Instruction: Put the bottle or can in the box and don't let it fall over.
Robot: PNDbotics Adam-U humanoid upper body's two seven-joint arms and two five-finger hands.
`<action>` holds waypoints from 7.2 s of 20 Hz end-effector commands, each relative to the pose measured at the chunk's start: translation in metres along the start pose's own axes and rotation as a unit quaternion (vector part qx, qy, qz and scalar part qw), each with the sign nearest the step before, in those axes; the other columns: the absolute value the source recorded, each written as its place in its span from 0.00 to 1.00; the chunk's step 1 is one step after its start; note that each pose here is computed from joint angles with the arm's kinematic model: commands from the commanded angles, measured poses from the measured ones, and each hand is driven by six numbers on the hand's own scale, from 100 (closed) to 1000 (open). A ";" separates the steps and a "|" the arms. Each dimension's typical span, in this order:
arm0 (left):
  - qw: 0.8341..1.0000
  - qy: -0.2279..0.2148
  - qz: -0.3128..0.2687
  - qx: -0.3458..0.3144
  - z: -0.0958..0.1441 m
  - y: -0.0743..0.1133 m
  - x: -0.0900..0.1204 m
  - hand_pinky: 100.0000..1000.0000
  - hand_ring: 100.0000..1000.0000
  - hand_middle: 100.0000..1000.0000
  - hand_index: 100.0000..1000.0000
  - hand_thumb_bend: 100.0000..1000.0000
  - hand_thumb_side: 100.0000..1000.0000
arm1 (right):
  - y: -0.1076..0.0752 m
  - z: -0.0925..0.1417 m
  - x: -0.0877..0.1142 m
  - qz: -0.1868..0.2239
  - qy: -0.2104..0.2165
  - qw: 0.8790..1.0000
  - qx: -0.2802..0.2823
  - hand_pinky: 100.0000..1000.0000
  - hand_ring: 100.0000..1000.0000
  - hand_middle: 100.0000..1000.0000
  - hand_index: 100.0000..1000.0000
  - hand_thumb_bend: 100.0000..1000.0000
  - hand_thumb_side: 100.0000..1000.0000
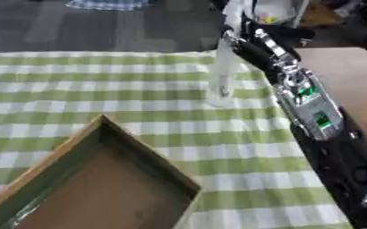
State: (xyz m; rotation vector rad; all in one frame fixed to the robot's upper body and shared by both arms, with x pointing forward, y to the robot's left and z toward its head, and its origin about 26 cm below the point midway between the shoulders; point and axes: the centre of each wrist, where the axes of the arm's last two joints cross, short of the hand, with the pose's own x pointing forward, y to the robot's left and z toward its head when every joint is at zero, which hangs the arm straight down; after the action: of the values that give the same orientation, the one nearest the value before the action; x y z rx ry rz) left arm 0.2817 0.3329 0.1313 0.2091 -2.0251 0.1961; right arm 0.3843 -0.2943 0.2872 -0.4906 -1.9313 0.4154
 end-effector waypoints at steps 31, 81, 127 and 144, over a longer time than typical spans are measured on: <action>1.000 -0.011 -0.005 -0.012 -0.003 0.000 0.005 1.00 0.61 0.80 0.77 0.09 0.85 | -0.003 -0.011 0.012 0.015 0.009 1.000 -0.026 0.97 1.00 1.00 1.00 0.00 0.60; 1.000 -0.010 -0.004 -0.016 -0.002 0.000 0.004 1.00 0.61 0.80 0.78 0.09 0.85 | -0.001 -0.023 -0.001 0.008 0.042 0.998 -0.034 0.96 1.00 1.00 1.00 0.00 0.49; 1.000 -0.008 -0.005 -0.023 -0.001 -0.001 0.003 1.00 0.62 0.80 0.78 0.09 0.85 | 0.001 -0.039 0.005 0.010 0.044 0.998 -0.045 0.96 1.00 1.00 1.00 0.00 0.61; 1.000 -0.005 -0.004 -0.024 0.000 -0.001 0.002 1.00 0.62 0.80 0.78 0.09 0.85 | 0.001 -0.043 0.001 0.014 0.056 0.997 -0.049 0.96 1.00 1.00 1.00 0.00 0.56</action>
State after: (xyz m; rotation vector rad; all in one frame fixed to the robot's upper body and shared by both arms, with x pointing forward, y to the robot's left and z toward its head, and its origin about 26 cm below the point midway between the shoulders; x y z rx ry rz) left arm 0.2821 0.3298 0.1293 0.1785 -2.0242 0.1583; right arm 0.4259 -0.2865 0.2922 -0.5675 -1.8205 0.3112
